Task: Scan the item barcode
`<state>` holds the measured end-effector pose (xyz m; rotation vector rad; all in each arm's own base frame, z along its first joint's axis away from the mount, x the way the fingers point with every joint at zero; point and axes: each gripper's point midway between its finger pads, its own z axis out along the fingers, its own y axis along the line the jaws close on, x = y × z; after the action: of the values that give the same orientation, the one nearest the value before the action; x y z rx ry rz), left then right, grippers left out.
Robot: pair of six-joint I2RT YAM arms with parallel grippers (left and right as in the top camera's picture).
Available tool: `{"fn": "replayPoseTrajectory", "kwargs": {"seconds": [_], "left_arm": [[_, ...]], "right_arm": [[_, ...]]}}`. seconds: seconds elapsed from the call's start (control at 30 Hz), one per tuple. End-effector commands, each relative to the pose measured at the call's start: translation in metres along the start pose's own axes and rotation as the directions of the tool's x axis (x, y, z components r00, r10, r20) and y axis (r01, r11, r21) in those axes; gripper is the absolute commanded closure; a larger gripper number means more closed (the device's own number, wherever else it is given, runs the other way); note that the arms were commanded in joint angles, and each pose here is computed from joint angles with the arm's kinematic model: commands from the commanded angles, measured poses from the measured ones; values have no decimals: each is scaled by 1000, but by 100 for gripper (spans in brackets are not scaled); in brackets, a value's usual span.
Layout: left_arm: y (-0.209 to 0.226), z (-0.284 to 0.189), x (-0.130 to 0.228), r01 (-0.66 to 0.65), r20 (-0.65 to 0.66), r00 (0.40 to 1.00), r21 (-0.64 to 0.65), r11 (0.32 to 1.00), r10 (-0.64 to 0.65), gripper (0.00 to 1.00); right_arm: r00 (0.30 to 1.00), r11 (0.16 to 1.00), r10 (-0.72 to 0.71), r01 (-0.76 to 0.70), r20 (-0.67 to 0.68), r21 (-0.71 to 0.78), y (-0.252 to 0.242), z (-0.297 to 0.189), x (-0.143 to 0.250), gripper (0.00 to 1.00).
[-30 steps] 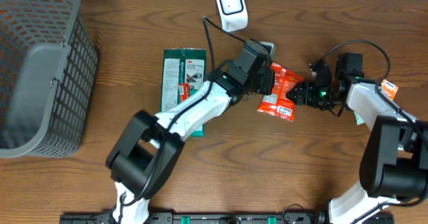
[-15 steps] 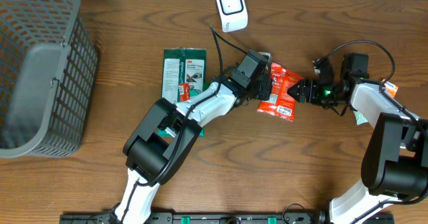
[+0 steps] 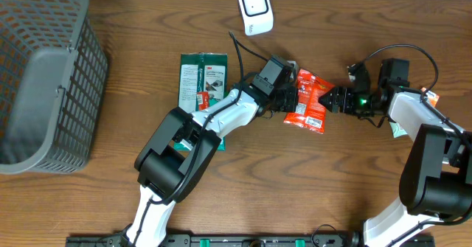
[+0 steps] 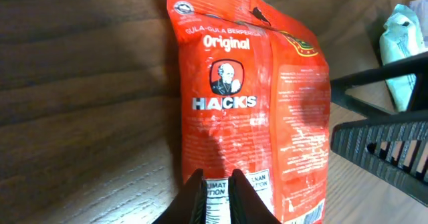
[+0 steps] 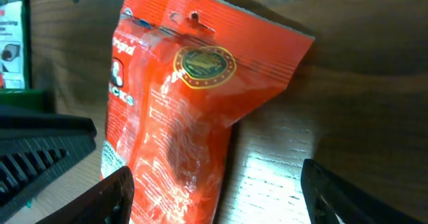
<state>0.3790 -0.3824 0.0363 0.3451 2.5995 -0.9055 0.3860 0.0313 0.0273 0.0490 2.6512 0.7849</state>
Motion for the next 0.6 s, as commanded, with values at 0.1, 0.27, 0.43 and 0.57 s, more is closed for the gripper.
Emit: {"fn": "replayPoseTrajectory", "kwargs": {"seconds": [0.1,0.27,0.43,0.57], "left_arm": [[-11,3,-15,2,45,999,51,999,-4,88],[-13,10,-6,14,25,1000,51,999,-15,91],[-6,25,10,16,-13,1000,33,999,-16,91],[3,32,16,29,-32,999,16,999,-29,91]], "right_arm": [[999,997,15,-17,-28,-70,0,13,9,25],[999,997,16,-18,-28,-79,0,15,9,25],[1000,997,14,-16,-27,-81,1,15,9,24],[1000,995,16,-18,-27,-97,3,15,9,24]]}}
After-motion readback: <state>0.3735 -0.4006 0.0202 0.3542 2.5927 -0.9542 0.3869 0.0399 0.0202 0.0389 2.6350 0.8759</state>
